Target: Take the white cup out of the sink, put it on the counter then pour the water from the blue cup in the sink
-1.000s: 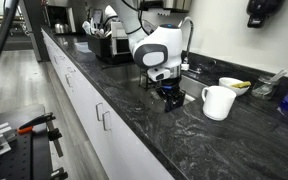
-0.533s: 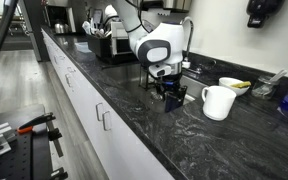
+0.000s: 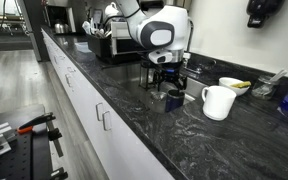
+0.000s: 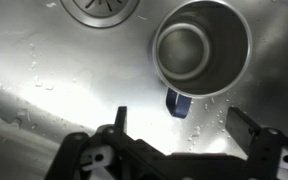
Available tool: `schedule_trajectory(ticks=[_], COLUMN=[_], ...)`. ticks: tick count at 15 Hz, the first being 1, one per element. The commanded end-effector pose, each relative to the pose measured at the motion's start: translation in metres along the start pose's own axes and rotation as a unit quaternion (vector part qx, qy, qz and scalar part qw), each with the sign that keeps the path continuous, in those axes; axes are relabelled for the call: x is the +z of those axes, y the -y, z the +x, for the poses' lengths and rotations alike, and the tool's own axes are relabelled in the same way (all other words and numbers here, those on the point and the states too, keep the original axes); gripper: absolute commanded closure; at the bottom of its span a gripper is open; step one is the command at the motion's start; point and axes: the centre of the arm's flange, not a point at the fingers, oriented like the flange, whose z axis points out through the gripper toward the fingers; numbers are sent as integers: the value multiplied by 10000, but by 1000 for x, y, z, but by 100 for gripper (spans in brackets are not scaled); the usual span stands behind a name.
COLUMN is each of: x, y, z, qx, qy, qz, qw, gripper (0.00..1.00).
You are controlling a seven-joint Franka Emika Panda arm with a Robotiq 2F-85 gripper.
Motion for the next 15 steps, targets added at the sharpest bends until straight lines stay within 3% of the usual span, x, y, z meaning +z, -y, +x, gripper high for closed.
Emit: schedule_trajectory(ticks=[1,6,15], x=[-47,-83,-114], y=[-11,-20,-29], z=[8,7,12], qx=[-160,-481,-714], qy=[-270,-490,-348], qz=[-360,-652,-204], qw=[9989,9955,9966], gripper=[0,0,0])
